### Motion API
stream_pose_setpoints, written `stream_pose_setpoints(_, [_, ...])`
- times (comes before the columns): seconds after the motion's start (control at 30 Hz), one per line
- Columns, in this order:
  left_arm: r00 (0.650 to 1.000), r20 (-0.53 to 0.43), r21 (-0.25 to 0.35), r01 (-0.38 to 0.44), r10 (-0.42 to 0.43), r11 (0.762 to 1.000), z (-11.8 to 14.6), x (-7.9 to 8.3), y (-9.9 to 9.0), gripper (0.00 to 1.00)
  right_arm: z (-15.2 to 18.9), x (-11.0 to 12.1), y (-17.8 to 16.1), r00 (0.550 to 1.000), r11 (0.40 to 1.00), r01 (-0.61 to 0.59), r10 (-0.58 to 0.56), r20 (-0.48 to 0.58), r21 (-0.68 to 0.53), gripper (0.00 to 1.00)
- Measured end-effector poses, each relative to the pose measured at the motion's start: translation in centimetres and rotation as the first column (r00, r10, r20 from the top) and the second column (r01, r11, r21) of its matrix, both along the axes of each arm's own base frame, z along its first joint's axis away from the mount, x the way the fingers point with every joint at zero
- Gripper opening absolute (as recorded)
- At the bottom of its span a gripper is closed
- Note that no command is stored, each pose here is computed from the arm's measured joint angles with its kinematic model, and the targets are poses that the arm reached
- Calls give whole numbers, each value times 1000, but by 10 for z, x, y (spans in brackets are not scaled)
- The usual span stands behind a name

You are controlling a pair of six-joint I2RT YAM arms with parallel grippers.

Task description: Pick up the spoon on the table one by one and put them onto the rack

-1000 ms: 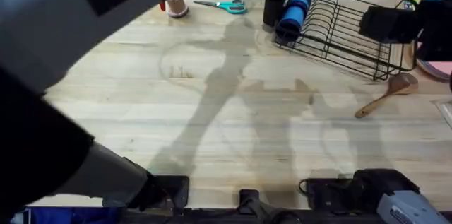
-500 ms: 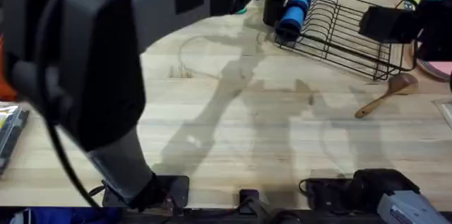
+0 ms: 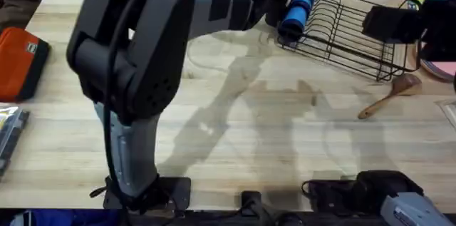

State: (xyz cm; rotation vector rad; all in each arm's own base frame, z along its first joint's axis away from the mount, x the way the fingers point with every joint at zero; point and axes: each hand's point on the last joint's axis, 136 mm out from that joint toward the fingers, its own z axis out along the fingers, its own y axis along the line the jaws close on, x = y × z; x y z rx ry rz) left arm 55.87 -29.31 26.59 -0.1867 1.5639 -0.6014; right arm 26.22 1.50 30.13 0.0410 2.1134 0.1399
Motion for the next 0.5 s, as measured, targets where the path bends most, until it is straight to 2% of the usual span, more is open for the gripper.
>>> stream_pose_setpoints(0.07, [1000, -23, -31, 0, -1, 1000, -12, 2, -2, 45, 0, 0, 0, 1000, 1000, 0, 0, 0, 0, 993])
stream_pose_setpoints(0.23, [1000, -18, -63, 1, -2, 998, -15, 4, -4, 45, 0, 0, 0, 1000, 1000, 0, 0, 0, 0, 993])
stream_pose_setpoints(0.5, [1000, -14, -74, 7, -8, 997, -22, 5, -8, 45, 0, 0, 0, 1000, 1000, 0, 0, 0, 0, 993])
